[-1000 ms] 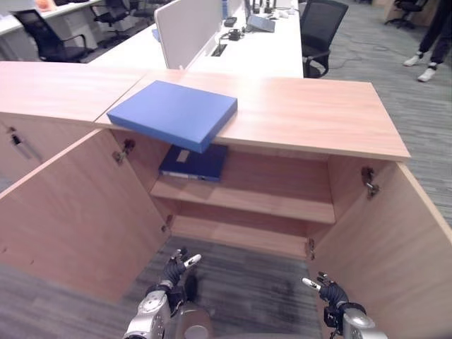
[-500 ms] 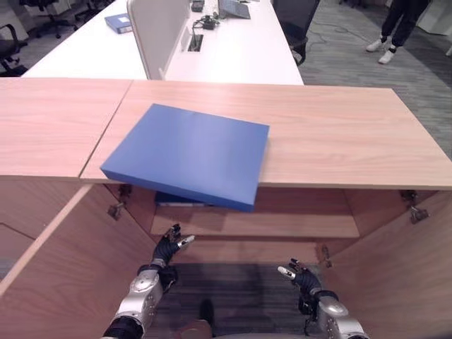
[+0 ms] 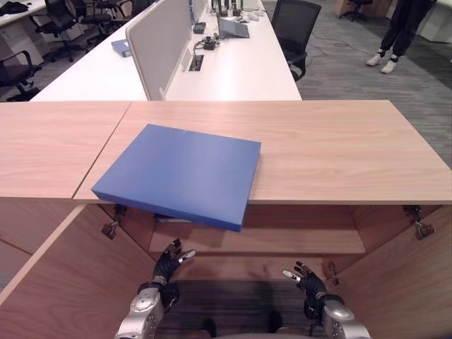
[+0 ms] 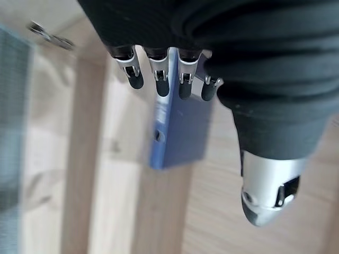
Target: Put the empty folder in the office cabinet
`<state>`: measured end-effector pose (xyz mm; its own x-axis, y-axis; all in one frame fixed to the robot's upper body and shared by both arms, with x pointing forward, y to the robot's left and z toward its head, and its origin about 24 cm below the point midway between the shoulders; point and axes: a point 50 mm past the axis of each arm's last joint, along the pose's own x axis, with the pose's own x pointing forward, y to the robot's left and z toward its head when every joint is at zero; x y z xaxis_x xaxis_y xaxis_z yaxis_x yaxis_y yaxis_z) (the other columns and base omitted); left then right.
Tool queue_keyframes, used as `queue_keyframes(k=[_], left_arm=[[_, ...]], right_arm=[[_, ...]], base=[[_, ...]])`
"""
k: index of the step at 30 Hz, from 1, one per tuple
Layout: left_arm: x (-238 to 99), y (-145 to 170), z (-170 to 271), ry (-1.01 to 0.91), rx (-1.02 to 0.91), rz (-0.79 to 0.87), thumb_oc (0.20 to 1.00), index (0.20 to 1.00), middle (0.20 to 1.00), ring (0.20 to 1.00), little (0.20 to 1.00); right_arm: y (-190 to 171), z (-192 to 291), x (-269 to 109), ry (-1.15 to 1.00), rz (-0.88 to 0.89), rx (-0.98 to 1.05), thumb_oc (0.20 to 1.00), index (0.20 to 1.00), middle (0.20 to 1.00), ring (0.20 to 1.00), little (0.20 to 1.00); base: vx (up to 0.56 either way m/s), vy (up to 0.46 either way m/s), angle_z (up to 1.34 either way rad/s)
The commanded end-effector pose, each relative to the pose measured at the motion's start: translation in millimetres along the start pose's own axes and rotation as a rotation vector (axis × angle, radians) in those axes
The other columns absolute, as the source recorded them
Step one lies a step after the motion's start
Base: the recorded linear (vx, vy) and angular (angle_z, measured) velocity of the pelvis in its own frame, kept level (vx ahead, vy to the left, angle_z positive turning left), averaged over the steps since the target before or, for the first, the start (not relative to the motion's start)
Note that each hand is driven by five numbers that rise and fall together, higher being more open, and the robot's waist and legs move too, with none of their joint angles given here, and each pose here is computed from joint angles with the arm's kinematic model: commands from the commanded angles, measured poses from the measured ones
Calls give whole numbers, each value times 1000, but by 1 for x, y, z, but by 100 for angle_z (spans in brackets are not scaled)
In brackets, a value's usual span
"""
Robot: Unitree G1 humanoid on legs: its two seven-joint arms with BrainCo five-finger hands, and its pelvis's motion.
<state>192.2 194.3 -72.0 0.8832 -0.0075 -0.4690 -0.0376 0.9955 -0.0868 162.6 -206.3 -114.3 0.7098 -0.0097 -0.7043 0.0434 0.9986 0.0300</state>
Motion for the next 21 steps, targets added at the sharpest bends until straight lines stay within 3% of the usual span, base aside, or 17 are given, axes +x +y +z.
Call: queue_keyframes(k=[1, 7, 21], left_arm=[[12, 3, 39, -162, 116, -3, 1000, 1000, 1000, 1000, 1000], [7, 9, 40, -172, 190, -3, 1000, 1000, 1000, 1000, 1000], [19, -6, 54, -214, 41, -20, 1000, 1000, 1000, 1000, 1000]], right_arm=[[1, 30, 5, -122, 12, -32, 1000, 1000, 1000, 1000, 1000], [-1, 35, 5, -140, 17, -54, 1000, 1000, 1000, 1000, 1000], [-11, 56, 8, -185, 3, -110, 1000, 1000, 1000, 1000, 1000]], base=[[23, -110, -5], [-11, -84, 12], [-126, -79, 33]])
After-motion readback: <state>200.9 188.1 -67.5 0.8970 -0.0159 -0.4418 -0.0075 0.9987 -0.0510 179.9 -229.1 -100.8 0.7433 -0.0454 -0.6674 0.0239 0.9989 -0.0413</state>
